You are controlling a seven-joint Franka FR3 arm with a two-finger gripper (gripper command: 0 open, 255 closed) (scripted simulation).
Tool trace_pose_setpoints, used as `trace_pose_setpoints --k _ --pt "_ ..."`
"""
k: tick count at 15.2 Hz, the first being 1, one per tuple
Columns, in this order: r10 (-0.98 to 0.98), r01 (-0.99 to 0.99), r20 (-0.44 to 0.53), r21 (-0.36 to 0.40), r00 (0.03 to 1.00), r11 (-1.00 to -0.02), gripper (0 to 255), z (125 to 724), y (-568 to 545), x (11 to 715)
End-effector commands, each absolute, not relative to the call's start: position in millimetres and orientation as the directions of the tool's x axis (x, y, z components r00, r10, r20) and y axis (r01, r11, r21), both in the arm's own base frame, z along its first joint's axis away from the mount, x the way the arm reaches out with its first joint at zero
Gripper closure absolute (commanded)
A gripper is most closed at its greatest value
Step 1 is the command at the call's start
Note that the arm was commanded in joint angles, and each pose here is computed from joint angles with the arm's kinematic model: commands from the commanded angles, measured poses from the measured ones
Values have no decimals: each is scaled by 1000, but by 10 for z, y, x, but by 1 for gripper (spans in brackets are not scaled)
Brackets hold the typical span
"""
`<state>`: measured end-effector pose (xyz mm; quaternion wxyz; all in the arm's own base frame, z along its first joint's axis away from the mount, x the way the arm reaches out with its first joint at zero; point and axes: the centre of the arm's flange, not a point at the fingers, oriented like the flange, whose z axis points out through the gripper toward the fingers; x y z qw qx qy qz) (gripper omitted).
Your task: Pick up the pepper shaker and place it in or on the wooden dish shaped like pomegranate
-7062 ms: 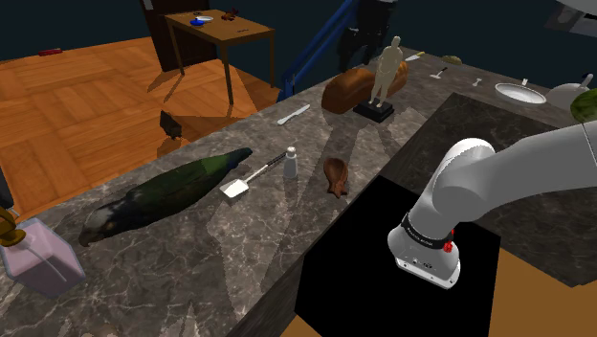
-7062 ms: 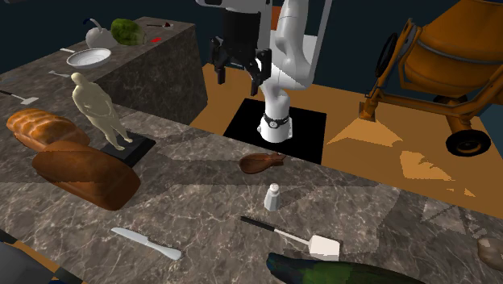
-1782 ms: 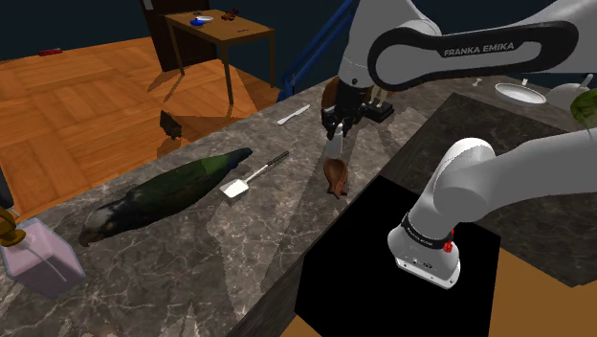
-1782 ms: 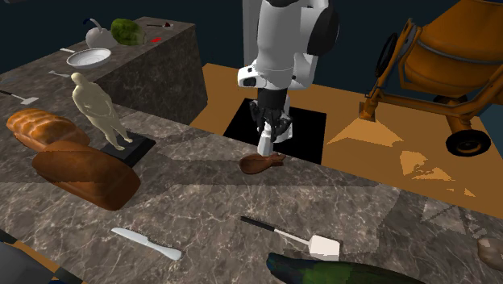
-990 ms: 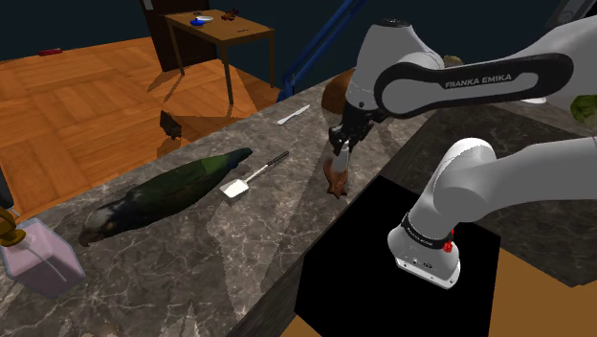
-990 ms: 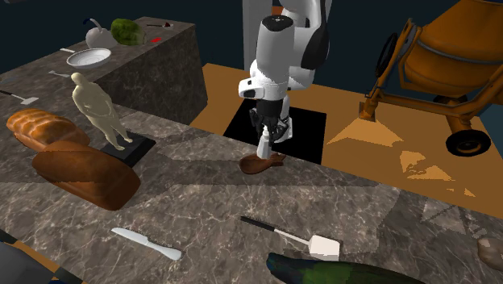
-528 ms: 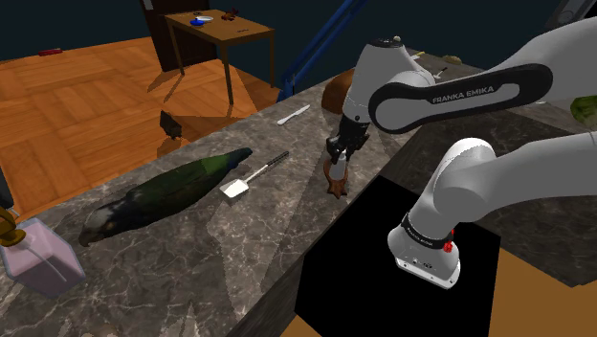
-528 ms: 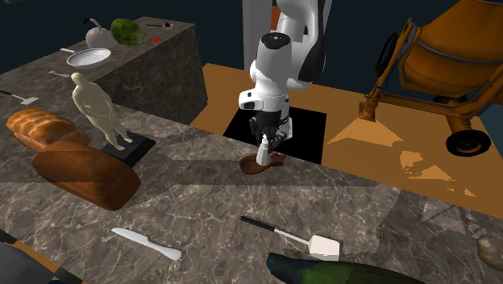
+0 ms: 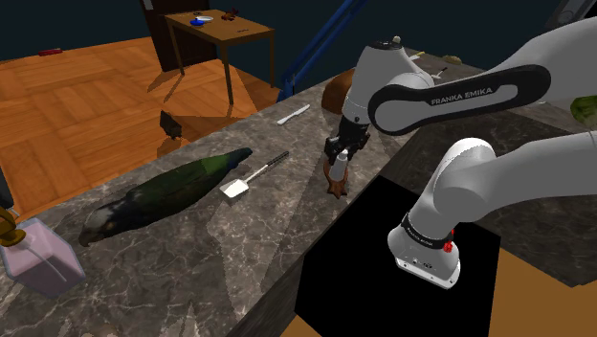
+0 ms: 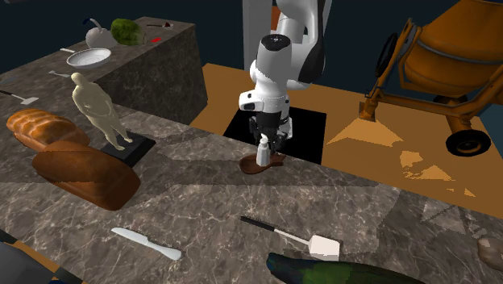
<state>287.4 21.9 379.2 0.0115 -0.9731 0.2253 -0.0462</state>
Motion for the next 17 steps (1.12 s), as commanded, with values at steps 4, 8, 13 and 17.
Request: trace_pose_setpoints --k 4,8,13,17 --pt "-440 -437 85 -43 894 -898 0 3792 219 2875" --pt "-440 -437 85 -43 894 -898 0 4186 219 2837" --pt "-440 -437 85 -43 894 -898 0 4290 218 2827" --pt "-440 -437 85 -43 894 -898 0 4290 218 2827"
